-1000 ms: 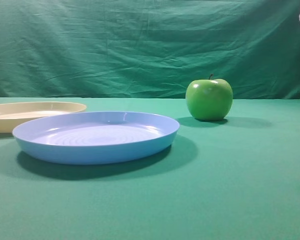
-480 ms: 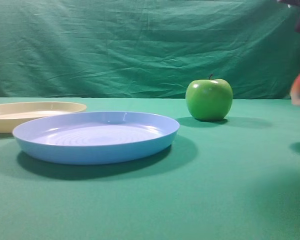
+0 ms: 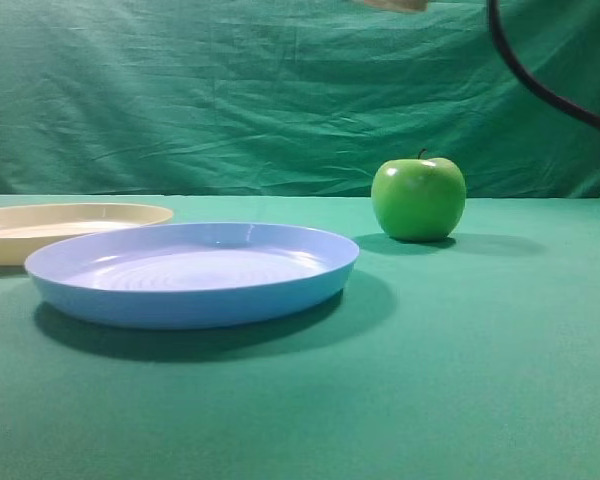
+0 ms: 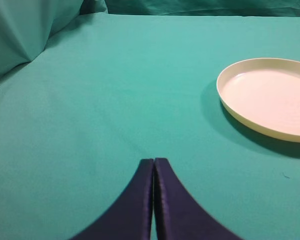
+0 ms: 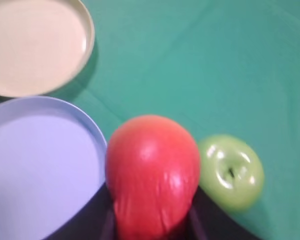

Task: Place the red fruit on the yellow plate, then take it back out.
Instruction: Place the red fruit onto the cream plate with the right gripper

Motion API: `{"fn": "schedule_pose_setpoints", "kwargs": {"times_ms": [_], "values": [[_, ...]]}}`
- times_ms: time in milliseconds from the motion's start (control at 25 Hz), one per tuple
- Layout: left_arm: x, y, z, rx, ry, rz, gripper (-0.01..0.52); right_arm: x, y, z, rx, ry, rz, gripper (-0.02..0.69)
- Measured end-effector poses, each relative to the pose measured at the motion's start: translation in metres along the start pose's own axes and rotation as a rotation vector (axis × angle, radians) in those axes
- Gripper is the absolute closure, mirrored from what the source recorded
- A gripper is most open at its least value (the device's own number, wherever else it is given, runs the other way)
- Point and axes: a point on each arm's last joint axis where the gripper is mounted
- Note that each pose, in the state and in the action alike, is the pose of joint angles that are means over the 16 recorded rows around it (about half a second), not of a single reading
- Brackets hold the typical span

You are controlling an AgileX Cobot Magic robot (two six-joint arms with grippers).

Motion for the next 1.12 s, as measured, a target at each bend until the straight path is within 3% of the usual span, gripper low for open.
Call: {"fn": "schedule_pose_setpoints", "kwargs": {"times_ms": [280,560,680,1120], "values": [[0.0,0.0,0.0,0.0,0.0,0.0,0.514,0.026,-0.067,0.028,-0.042,0.105,0.054,0.471],[0.0,0.0,0.0,0.0,0.0,0.0,0.514,0.042,-0.127,0.033,-0.09,0.131,0.056,0.454],[0.0,0.0,0.0,0.0,0.0,0.0,0.514,0.044,-0.146,0.03,-0.104,0.125,0.048,0.4],[0.0,0.0,0.0,0.0,0.0,0.0,0.514,0.042,-0.166,0.019,-0.088,0.1,0.051,0.104]]}}
Point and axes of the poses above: a point on each arm's last joint axis where the gripper is mounted, y pointing back along that axis away from the gripper, x along the wrist's bending axis when the last joint is at zero, z = x × y, and after that the axes turned 3 degrees about y, right-handed
